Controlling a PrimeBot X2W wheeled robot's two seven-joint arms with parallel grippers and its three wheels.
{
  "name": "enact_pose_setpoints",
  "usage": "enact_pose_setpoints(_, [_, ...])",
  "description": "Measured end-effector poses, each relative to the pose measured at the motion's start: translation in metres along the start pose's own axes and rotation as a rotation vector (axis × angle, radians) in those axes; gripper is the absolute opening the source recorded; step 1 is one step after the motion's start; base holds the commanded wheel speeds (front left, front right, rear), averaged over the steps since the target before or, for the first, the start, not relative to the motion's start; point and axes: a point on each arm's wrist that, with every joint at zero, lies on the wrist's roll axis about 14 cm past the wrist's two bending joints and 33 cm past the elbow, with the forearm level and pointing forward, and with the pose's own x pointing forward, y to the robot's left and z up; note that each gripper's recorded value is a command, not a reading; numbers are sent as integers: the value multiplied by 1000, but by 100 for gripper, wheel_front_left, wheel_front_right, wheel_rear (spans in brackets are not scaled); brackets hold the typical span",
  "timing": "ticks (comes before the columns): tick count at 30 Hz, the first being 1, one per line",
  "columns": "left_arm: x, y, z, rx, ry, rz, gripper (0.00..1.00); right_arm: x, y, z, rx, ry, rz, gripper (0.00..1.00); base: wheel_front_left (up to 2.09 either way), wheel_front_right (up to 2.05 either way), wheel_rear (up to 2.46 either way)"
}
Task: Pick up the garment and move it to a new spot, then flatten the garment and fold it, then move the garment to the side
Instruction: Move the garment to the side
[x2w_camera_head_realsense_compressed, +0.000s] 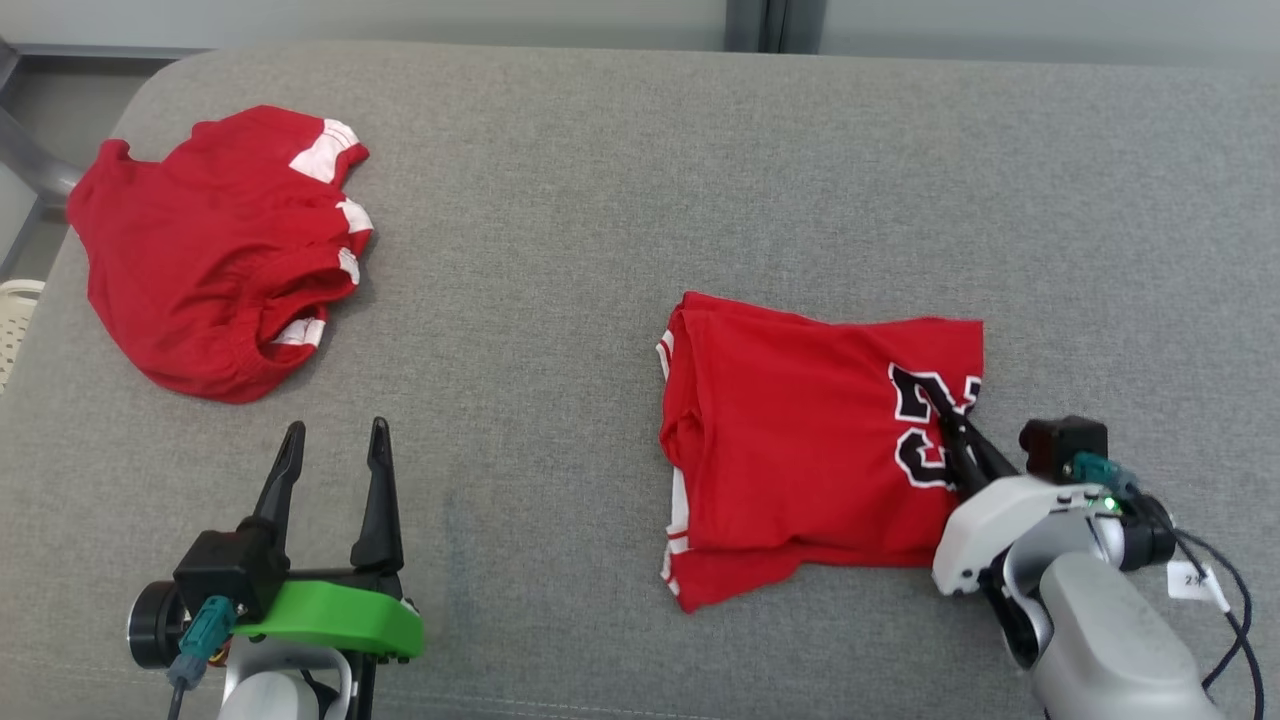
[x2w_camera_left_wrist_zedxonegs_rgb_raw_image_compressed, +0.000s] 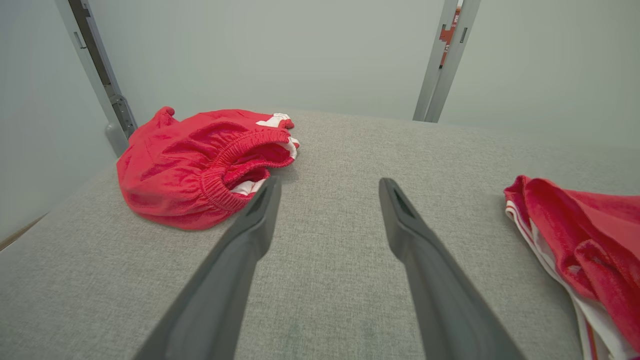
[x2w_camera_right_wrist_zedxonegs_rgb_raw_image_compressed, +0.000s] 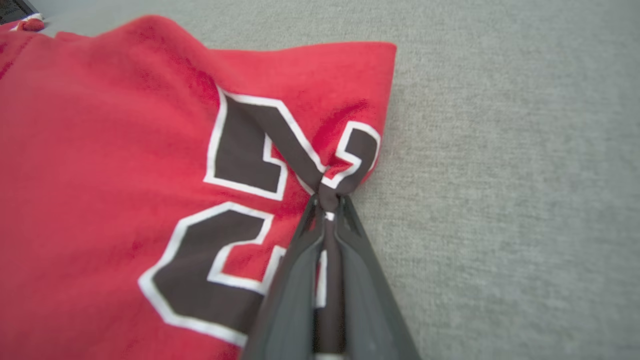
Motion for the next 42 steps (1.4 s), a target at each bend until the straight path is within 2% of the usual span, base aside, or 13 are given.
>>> enact_pose_setpoints(9, [29,-16,-8,9,12,-47,100,42,-44,64,-190,-77,-20,0,0,0,0])
enact_pose_setpoints(19, [86,-50,-15,29,-22,-152,100,62,-158,126,-317,-137,-199,0,0,0,0])
enact_pose_setpoints(23, [102,-66,-35,47,5,-215,100,48,-213,132,-365,-114,-299,0,0,0,0])
enact_pose_setpoints(27, [119,-84,-46,53,0,-276,100,18,-265,135,-412,-70,-407,0,0,0,0])
enact_pose_setpoints(31, [129,-102,-59,47,11,-331,100,-12,-303,142,-452,-33,-496,0,0,0,0])
enact_pose_setpoints(37, [136,-126,-68,22,12,-387,100,-36,-331,156,-500,2,-568,0,0,0,0])
enact_pose_setpoints(42, [136,-130,-72,14,17,-395,100,-35,-339,170,-498,1,-595,0,0,0,0])
